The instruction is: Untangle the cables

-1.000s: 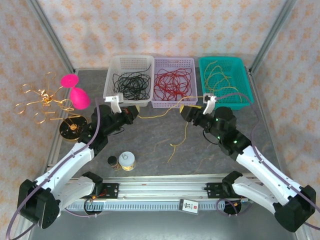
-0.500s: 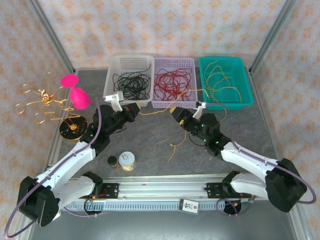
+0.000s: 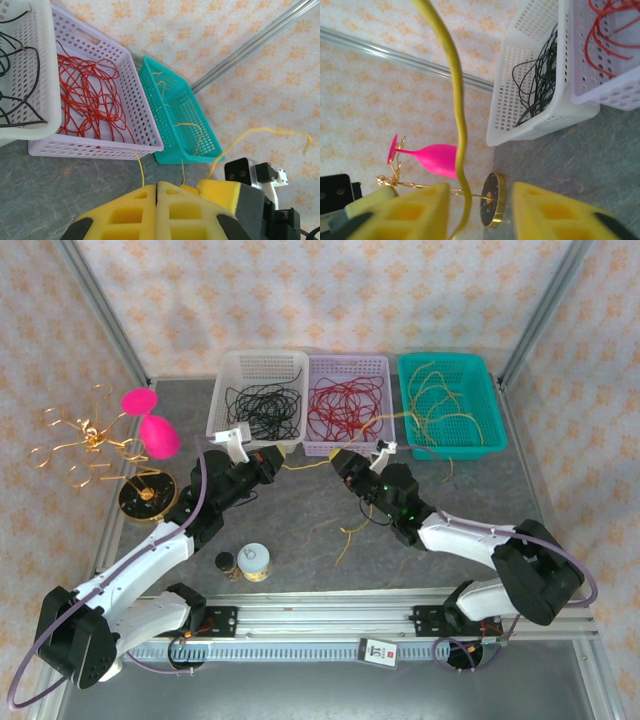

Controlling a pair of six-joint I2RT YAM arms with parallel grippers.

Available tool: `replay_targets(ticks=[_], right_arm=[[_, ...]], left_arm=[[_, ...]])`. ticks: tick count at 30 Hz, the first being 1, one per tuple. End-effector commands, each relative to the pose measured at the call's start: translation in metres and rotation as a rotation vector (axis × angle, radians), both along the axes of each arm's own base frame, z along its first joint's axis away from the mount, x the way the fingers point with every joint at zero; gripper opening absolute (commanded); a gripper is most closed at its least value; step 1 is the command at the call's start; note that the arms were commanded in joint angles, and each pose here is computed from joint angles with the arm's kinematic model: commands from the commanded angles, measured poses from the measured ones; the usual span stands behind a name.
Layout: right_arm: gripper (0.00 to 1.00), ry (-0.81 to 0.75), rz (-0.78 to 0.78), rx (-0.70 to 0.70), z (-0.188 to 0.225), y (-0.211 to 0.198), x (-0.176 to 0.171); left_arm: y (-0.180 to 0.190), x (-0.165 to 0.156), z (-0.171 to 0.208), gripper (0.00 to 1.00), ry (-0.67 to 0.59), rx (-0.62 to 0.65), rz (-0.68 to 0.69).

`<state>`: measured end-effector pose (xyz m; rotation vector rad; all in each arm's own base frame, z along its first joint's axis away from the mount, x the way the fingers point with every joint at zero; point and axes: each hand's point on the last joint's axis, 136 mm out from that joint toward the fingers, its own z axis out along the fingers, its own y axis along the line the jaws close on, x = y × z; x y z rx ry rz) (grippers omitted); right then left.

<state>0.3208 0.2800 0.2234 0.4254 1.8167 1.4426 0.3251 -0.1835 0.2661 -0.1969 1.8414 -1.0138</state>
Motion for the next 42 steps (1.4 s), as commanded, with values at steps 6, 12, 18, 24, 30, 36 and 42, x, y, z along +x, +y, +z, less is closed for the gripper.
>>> replay_targets(ticks=[6, 12, 18, 24, 30, 36, 42], right_arm=[[0.01, -0.139, -0.066, -0.033, 0.043, -0.005, 0.011], [0.00, -0.108, -0.140, -0.144, 0.045, -0.028, 0.023], [0.00, -0.115, -0.303, -0.453, 0.078, -0.114, 0.065], [0.00, -0.011, -0.625, -0.759, 0.086, -0.252, 0.108], [0.00, 0.186, -0.565, -0.825, 0.023, -0.305, 0.164], [0.00, 0.305, -0.458, -0.860, -0.043, -0.307, 0.209], [0.03, 0.435, -0.400, -0.881, -0.105, -0.324, 0.233]], left_arm=[[-0.005, 0.002, 0.019, 0.00, -0.048, -0.033, -0.004], [0.002, -0.001, 0.020, 0.49, -0.059, -0.020, 0.024], [0.016, -0.010, 0.019, 0.65, -0.091, 0.043, 0.063], [0.016, -0.018, -0.005, 0.60, -0.051, 0.075, 0.034], [0.013, -0.025, -0.020, 0.54, -0.010, 0.079, 0.005], [0.008, -0.029, -0.031, 0.53, 0.030, 0.097, -0.026], [0.008, -0.030, -0.038, 0.53, 0.058, 0.109, -0.026]])
